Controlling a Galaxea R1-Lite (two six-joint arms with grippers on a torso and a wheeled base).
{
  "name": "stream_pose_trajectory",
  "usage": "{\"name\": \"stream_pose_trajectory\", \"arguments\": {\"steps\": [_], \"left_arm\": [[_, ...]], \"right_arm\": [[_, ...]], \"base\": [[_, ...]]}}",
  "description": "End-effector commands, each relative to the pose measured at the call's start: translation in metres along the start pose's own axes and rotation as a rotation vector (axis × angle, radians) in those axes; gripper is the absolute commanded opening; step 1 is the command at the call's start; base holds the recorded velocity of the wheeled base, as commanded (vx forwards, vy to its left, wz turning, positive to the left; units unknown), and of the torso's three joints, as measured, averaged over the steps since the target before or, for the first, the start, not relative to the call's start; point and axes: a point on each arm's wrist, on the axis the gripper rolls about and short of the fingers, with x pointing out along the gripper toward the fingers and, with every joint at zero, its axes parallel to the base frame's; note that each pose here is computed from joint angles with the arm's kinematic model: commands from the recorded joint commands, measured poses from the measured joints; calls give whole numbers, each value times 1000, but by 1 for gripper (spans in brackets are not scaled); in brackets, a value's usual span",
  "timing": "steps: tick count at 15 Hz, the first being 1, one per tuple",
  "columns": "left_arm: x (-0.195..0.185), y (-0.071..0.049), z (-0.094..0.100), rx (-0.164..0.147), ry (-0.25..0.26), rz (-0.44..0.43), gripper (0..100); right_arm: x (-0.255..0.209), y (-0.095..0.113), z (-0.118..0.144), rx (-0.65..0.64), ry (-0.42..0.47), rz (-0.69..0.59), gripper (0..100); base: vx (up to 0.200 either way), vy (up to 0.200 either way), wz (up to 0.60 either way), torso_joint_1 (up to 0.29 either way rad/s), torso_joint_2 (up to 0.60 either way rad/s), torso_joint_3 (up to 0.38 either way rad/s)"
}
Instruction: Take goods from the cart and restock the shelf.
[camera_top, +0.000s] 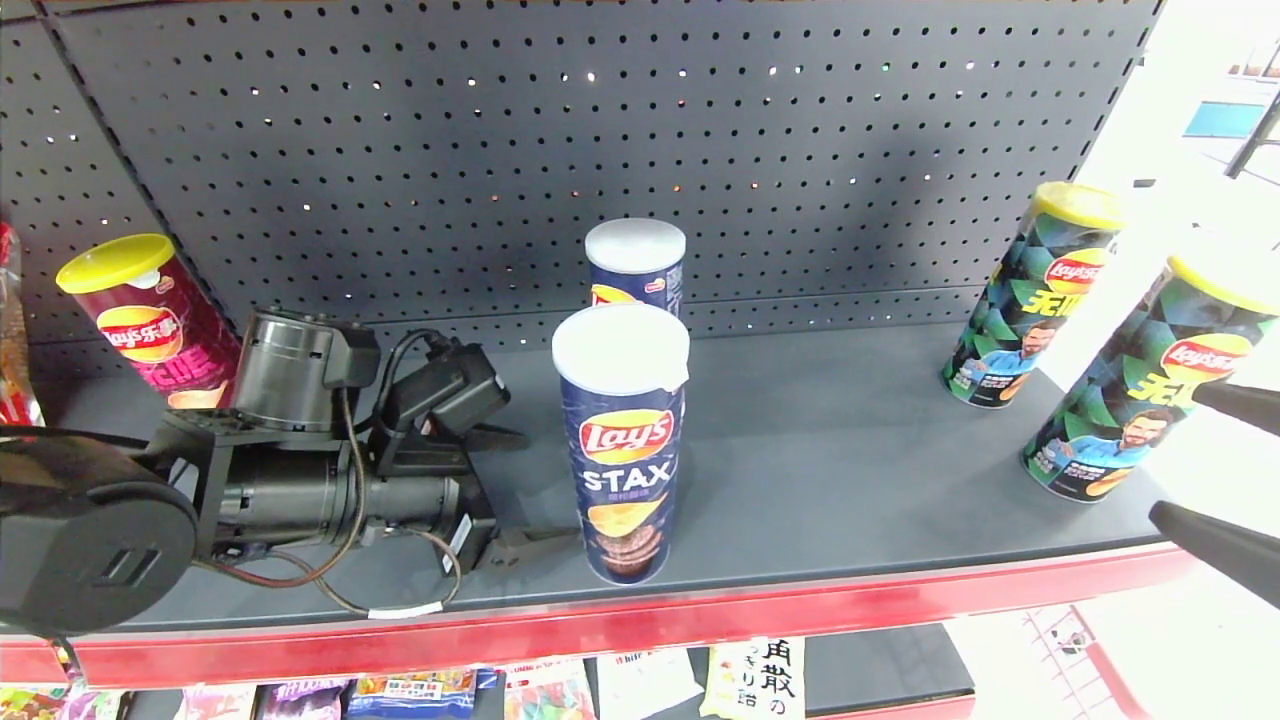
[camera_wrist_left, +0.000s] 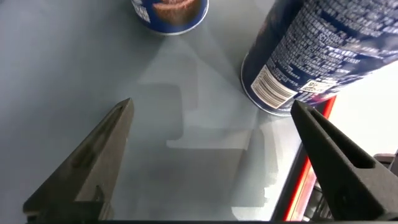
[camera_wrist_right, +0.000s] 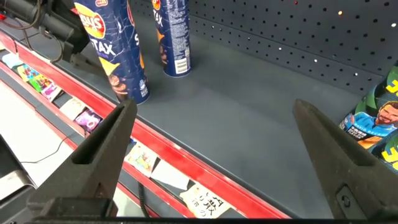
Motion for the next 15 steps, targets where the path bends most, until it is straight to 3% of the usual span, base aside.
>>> {"name": "stream_pose_trajectory", "arguments": {"steps": [1,6,7,9,10,13,15], "left_arm": [[1,1,2,3,-3,1,100],[-4,-1,0,3,-2,11,100],[-22,-7,2,7,-13,66,100],[-69,-28,-1,-53,-71,162,100],[-97,-40,-1,-75,-109,261,100],[-158,-66,-15,-101,-143,675,100],[-180,-91,-48,-106,-173,739,100]], "right_arm": [[1,0,1,-1,0,1,100],[0,0,-2,0,8,-1,100],[-4,2,-7,0,12,-11,100],[-15,5,-24,1,33,-94,100],[-24,8,-35,2,39,-138,100],[-38,8,-57,11,78,-355,100],[-44,9,-58,8,56,-409,100]], "base": [[0,0,0,0,0,0],[0,0,0,0,0,0],[0,0,0,0,0,0],[0,0,0,0,0,0],[0,0,0,0,0,0],[0,0,0,0,0,0],[0,0,0,0,0,0]]}}
